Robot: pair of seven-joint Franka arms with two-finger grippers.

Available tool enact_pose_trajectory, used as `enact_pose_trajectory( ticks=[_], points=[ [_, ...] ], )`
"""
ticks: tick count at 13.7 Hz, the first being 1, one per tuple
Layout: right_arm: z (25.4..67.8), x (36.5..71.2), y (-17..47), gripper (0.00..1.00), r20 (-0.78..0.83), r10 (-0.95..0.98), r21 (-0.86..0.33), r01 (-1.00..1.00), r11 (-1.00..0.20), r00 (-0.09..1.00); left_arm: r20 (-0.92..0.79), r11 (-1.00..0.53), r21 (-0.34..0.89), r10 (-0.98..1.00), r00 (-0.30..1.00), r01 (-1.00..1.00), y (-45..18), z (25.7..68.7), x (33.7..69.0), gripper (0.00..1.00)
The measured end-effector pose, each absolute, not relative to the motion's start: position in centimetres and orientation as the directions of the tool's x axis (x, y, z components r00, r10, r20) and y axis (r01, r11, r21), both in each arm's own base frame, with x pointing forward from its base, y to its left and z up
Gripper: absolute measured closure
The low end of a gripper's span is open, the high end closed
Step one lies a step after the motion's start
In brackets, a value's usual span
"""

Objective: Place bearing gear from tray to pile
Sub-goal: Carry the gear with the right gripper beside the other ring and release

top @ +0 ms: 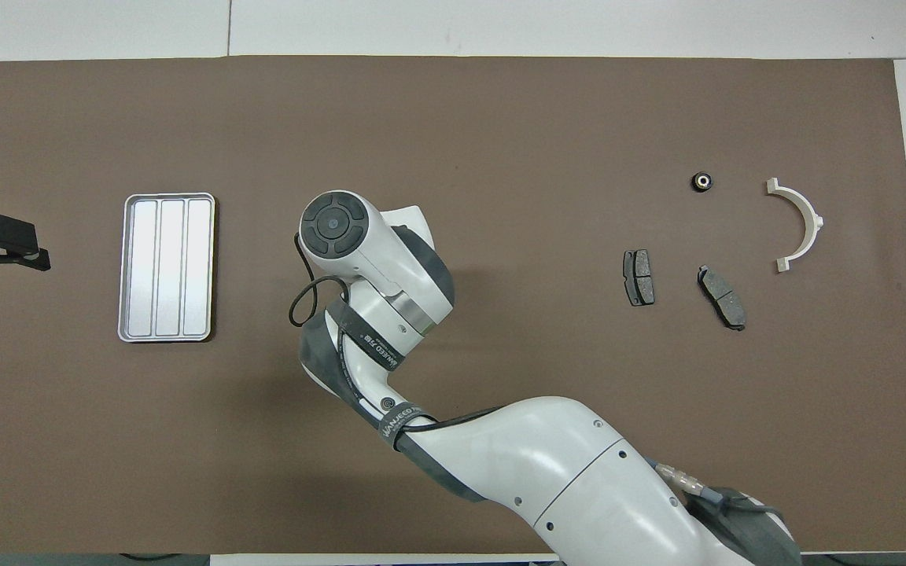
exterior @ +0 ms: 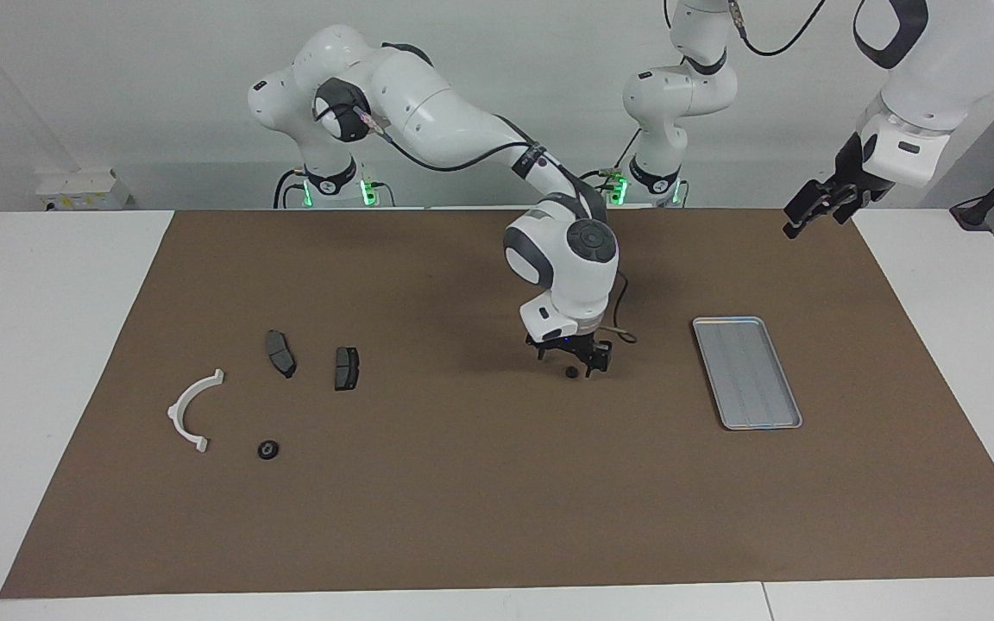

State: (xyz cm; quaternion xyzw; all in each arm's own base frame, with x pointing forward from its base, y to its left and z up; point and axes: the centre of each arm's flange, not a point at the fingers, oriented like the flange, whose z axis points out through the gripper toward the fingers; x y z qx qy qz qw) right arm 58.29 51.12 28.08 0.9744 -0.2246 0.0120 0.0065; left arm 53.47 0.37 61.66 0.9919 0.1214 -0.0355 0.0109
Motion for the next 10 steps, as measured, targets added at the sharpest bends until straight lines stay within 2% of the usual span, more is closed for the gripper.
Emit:
enact_pose_trajectory(
  ticks=[5, 6, 7, 9, 10],
  points=[
    [28.0, 58.3, 51.5, 0.0, 0.032, -0.434, 0.009, -0.434, -0.901, 0.901, -0.073, -0.97, 0.013, 0.24, 0.968, 0.241, 0.4, 61.7, 53.5, 0.0],
    [28.0, 58.3, 51.5, 0.09, 0.031, -0.433, 0.009, -0.434, -0.901, 0.901, -0.073, -0.97, 0.013, 0.24, 0.968, 0.241, 0.4, 61.7, 53.5, 0.0],
    [28.0, 58.3, 51.6, 0.09, 0.031, -0.433, 0.009, -0.434, -0.901, 0.901, -0.073, -0.97, 0.013, 0.24, 0.968, 0.241, 0.4, 61.7, 53.5, 0.0],
    [28.5, 58.4, 51.7, 0.28, 0.035, -0.433, -0.001, -0.433, -0.901, 0.901, -0.074, -0.97, 0.013, 0.24, 0.968, 0.241, 0.4, 61.7, 53.5, 0.0],
    [28.7, 58.4, 51.7, 0.42, 0.036, -0.434, -0.003, -0.434, -0.901, 0.9, -0.074, -0.97, 0.013, 0.24, 0.968, 0.241, 0.4, 61.7, 53.5, 0.0]
  ],
)
